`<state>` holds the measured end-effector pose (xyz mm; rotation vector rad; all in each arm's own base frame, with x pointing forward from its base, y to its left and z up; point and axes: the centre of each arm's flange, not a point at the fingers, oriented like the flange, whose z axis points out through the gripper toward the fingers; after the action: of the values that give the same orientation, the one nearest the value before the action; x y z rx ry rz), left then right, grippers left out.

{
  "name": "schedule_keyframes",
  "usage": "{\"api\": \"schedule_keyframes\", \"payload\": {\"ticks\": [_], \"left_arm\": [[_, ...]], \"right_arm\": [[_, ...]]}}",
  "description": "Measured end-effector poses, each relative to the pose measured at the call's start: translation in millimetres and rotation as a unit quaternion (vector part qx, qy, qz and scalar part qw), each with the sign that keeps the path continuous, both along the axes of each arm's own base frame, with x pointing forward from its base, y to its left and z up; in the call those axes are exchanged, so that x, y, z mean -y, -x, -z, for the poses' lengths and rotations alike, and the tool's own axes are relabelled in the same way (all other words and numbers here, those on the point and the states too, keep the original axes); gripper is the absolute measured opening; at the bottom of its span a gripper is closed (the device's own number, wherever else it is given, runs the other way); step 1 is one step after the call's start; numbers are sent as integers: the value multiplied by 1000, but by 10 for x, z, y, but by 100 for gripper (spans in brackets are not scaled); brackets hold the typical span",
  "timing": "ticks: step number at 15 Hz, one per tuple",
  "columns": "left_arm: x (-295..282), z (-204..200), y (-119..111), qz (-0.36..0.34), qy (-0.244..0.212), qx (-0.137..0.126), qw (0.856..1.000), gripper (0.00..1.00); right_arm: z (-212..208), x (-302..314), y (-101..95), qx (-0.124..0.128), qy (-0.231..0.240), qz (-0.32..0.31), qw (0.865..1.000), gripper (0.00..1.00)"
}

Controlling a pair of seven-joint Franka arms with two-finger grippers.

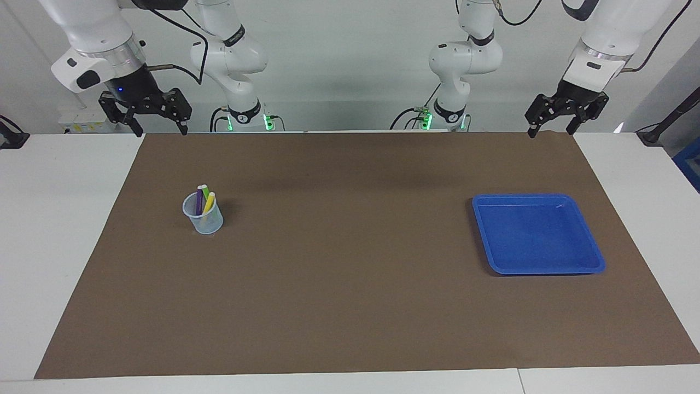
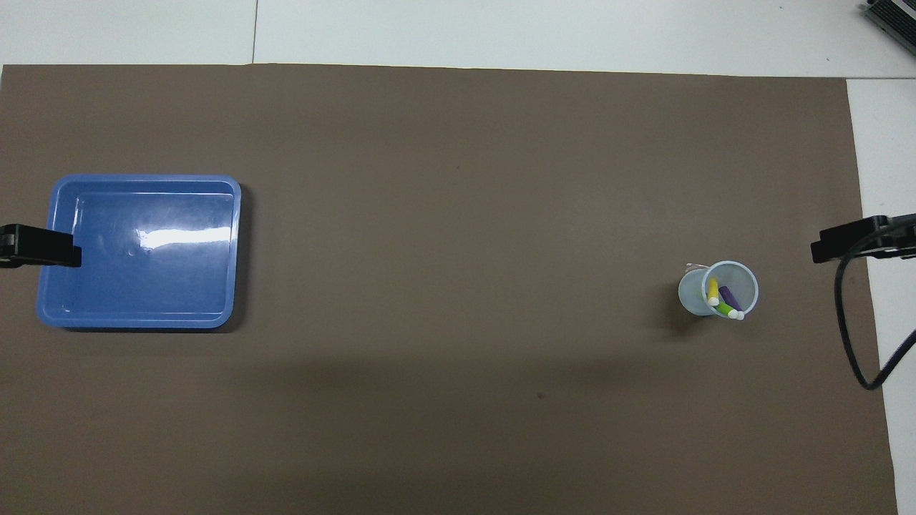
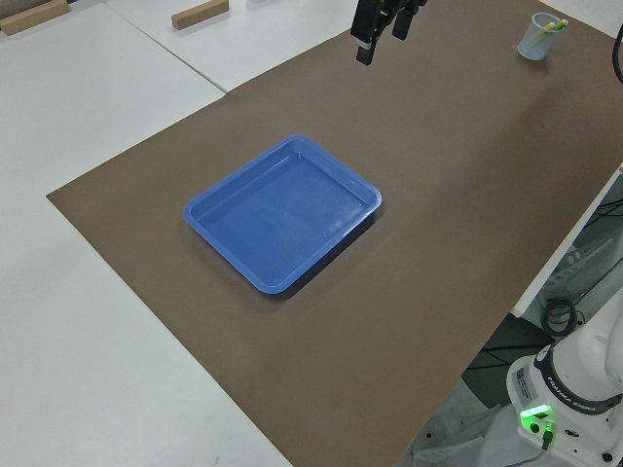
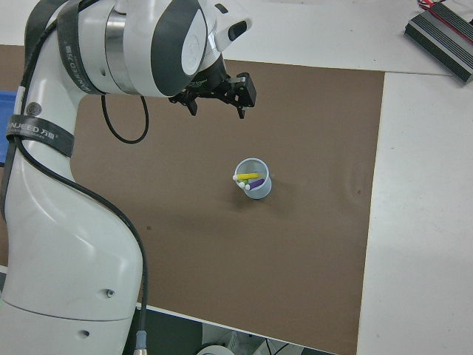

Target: Right arm passes pens to left for tray arrangement

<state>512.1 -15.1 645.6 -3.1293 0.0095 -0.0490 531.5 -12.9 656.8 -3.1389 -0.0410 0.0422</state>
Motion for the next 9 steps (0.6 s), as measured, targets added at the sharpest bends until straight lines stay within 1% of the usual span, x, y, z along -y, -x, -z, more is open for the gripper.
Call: {"api": "schedule_keyframes", "payload": {"ticks": [3,9], "left_arm": [[0,7,4,1,0,-2,1000,100],[-19,8,4,-1,0,-3,1000,100]], "right_arm": [[1,0,-1,0,0,0,1000,100],[77,-37,-38,10,0,-6,1000,100]]}}
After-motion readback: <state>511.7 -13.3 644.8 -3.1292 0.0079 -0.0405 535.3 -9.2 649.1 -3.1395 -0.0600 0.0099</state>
